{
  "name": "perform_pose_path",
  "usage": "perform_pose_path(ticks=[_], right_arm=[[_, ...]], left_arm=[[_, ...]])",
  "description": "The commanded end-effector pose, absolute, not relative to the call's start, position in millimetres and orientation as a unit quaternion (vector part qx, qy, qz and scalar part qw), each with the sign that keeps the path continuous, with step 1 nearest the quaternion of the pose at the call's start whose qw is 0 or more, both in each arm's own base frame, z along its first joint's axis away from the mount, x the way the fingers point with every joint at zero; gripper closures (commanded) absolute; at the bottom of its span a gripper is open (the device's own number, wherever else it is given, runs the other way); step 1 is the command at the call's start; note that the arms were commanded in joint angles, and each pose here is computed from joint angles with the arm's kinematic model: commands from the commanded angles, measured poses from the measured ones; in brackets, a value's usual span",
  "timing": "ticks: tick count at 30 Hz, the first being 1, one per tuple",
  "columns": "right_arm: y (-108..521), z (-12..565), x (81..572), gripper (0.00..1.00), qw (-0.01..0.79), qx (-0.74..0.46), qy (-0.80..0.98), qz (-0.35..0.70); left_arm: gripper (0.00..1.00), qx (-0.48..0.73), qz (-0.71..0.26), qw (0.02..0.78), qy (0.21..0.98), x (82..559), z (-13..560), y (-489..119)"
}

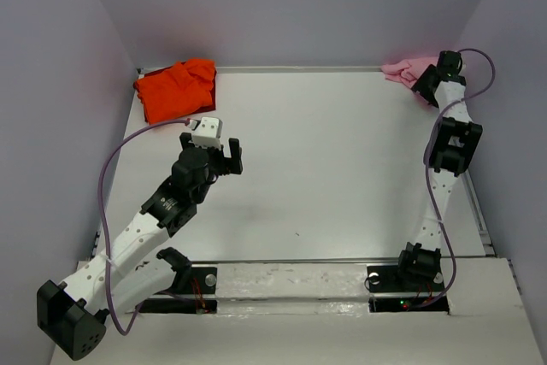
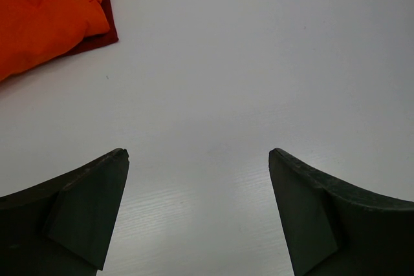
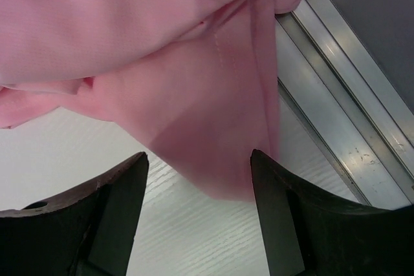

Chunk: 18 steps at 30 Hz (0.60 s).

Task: Fold and stack the t-shirts
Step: Pick up the crumpled T-shirt from the corner of the board.

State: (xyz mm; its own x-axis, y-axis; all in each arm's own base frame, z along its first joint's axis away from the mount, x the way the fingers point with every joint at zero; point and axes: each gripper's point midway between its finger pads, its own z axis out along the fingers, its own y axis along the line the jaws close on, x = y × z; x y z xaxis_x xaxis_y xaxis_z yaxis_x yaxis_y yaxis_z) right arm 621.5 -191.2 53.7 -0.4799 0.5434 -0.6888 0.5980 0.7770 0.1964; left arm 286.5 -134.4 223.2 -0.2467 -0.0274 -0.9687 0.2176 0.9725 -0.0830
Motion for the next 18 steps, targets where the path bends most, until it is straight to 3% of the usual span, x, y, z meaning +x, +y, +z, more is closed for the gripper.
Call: perform_pose_path(ticks=[1,10,18], right_arm=[[-194.6,61.6,625.6,0.3,0.393,0.341,0.854,-0.009],[-182.4,39.3,622.0,0.33,0.367,0.337,0.867,0.018],[-173.9,29.2,619.6,0.49,0.353,0.348,0.867,0.054]], left_arm=[[0.01,0.055,-0.117,0.638,0.759,288.8,252.2,-138.3],[0.01,0.057,-0.121,0.639,0.757,288.2,253.3,-139.2],[0.01,0.056,-0.123,0.642,0.755,287.5,256.0,-138.7]])
